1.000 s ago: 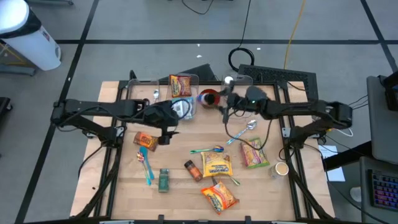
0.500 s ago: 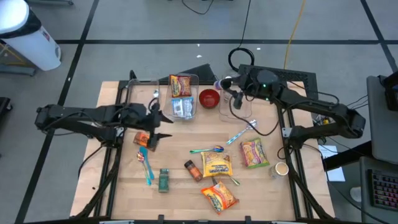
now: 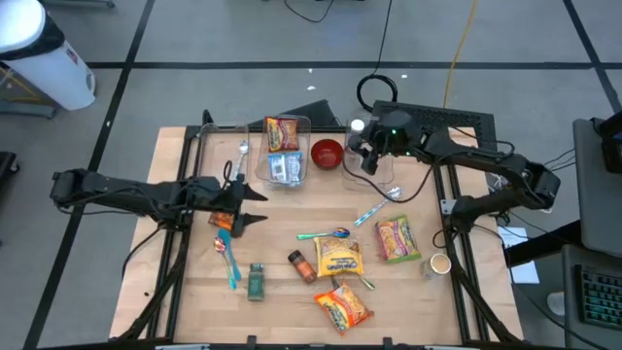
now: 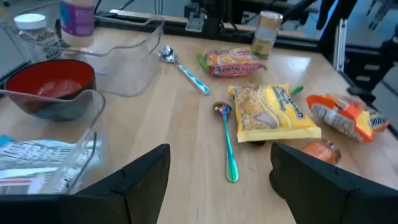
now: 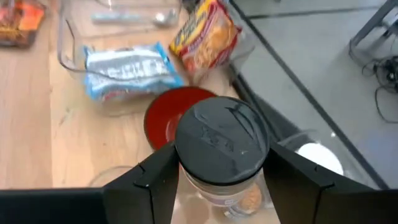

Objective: Pick & Place Food Item
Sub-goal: Put the purple seasoning bottle into the right transparent bin, then put the green spoon into the left transparent bin

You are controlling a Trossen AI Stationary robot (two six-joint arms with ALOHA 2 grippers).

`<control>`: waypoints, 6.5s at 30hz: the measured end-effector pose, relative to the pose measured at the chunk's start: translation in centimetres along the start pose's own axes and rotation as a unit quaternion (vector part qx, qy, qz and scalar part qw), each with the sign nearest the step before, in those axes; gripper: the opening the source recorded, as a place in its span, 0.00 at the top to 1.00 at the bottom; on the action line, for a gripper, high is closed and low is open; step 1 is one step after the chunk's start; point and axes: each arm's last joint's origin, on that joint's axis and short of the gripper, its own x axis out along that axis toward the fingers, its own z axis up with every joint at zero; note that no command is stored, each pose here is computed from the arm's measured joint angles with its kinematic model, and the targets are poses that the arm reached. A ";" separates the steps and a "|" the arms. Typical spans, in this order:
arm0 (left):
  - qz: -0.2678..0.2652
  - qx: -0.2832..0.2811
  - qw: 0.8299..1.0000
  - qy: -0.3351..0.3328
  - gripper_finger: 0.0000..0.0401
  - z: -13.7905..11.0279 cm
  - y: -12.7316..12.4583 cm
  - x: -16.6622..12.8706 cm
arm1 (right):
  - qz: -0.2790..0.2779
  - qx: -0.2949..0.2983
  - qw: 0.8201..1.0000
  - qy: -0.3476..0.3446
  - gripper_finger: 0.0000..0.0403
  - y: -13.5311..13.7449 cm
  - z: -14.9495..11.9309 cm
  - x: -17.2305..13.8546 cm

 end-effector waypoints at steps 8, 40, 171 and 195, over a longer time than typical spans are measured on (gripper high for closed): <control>-0.001 -0.011 1.000 0.000 0.30 -0.3 0.0 0.0 | 0.014 0.004 0.998 0.053 0.52 0.3 -1.1 0.5; 0.000 0.013 1.000 -0.013 0.30 0.0 0.0 0.0 | 0.035 0.049 0.998 0.037 0.53 1.3 -5.9 2.8; 0.131 -0.314 0.844 0.414 0.30 -6.3 -4.5 -4.6 | 0.110 -0.089 0.932 -0.334 0.38 13.6 -3.3 2.0; 0.218 -0.280 0.800 0.484 0.30 -8.3 -4.5 -3.4 | 0.110 -0.091 0.932 -0.334 0.38 13.6 -3.4 2.0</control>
